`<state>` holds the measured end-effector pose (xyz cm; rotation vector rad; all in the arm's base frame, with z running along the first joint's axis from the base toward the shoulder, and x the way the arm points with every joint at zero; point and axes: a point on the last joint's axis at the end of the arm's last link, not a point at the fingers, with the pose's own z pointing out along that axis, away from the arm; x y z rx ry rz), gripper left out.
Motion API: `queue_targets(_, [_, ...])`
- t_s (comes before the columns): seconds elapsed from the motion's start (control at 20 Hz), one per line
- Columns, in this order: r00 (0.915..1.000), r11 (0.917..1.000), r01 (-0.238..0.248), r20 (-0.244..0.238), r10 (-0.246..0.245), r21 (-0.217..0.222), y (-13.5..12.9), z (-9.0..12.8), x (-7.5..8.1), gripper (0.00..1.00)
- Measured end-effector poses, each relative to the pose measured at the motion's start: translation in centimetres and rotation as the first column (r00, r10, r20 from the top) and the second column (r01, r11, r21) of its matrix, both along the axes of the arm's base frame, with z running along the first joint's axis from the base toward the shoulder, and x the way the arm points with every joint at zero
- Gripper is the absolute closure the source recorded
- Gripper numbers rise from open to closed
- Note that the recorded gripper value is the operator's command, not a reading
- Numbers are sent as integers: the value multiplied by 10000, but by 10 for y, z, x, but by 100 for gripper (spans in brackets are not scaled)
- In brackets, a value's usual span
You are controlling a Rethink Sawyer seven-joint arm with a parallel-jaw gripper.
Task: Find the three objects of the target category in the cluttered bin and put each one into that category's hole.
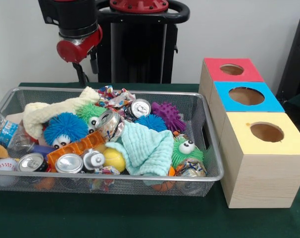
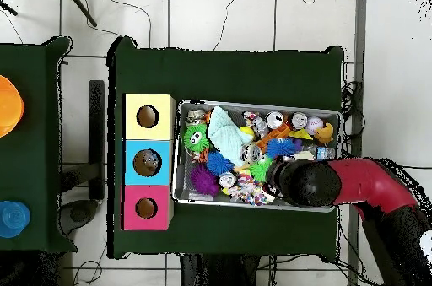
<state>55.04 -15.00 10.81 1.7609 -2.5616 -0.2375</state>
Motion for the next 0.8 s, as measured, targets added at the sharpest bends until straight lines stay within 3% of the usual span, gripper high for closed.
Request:
queue_targets(0.15, [9984, 9984, -558, -72, 558, 14, 2, 3, 0, 0])
queue_targets(0.3, [9915, 9915, -1297, -128, 1298, 74, 2, 11, 2, 0])
queue_targets(0.5, [9828, 9828, -1844, -55, 1844, 68, -6, 21, 3, 0])
queue_targets(0.8, [9744, 9745, -2241, 209, 2238, 121, -21, 27, 5, 0])
